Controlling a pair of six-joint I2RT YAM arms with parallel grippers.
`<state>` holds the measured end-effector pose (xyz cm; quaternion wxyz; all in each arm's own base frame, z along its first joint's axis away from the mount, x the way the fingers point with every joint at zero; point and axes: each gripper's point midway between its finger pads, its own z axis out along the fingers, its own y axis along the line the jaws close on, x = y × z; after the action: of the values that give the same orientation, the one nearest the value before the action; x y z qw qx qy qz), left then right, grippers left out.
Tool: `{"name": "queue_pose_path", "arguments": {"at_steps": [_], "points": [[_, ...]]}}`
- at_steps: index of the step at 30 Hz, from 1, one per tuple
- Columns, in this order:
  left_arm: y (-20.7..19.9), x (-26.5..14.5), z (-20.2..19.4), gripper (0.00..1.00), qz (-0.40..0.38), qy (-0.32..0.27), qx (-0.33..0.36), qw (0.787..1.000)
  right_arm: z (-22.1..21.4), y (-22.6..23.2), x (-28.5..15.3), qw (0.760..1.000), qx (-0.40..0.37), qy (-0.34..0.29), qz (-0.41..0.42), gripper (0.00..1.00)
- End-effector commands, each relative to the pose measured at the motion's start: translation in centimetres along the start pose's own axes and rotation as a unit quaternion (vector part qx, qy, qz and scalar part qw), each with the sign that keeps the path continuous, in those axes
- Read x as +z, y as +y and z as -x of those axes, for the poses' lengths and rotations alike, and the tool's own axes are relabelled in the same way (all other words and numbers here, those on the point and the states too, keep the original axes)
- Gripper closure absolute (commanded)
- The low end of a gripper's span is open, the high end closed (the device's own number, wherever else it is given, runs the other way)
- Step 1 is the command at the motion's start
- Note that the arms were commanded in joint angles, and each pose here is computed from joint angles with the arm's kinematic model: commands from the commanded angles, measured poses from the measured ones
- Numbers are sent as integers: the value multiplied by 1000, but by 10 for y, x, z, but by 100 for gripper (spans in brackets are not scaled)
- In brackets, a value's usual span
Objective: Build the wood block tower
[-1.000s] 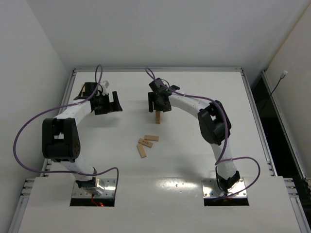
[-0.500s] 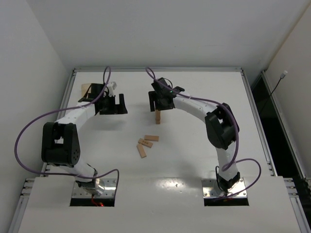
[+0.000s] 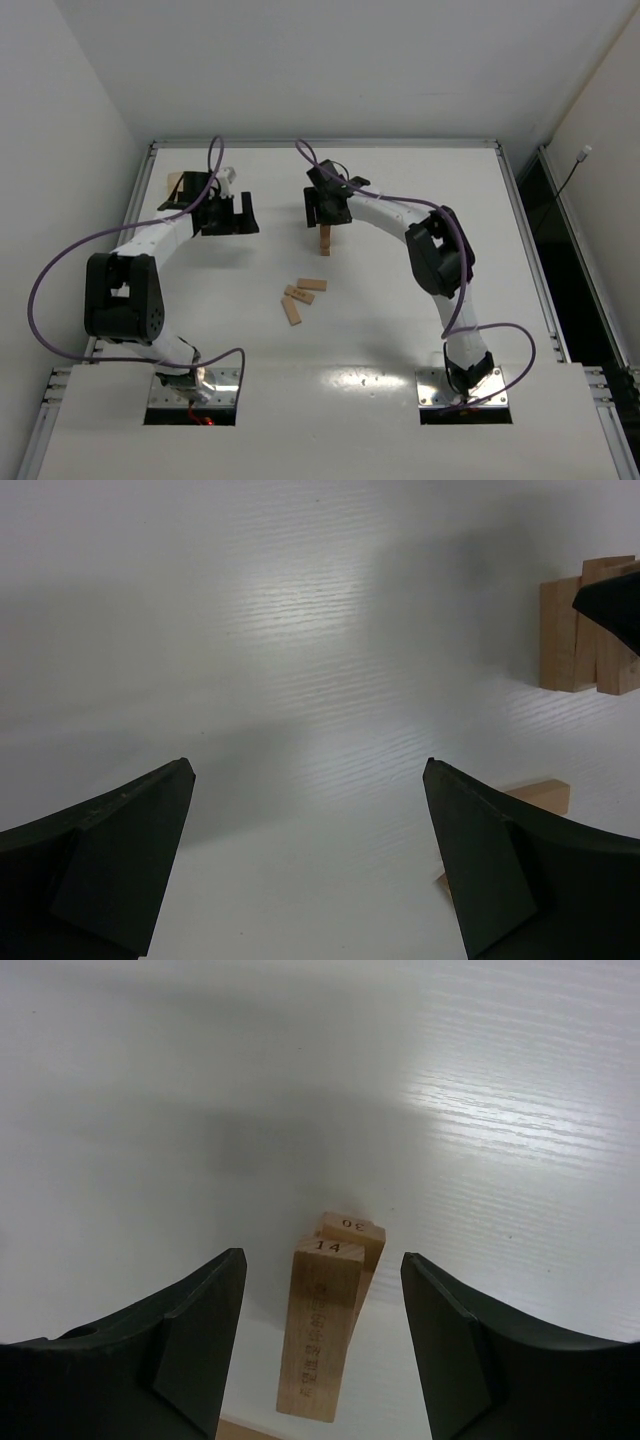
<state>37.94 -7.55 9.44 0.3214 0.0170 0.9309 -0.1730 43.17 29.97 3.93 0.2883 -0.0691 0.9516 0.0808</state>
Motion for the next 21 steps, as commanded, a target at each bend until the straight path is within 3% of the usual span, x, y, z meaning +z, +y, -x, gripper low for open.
{"name": "queue_pose_path", "arguments": {"at_steps": [1,10,16,21], "points": [[2,-6,12,1,-5,-23,4,1000,20,-3,2,999,13,-29,-14,40],[5,-4,13,1,-6,-24,1,1000,15,-6,9,999,11,-23,-22,40],[5,-4,13,1,-6,-24,1,1000,11,-5,12,1000,11,-16,-19,48],[6,-1,11,1,-6,-19,-1,1000,7,-5,16,1000,10,-10,-16,48]]}}
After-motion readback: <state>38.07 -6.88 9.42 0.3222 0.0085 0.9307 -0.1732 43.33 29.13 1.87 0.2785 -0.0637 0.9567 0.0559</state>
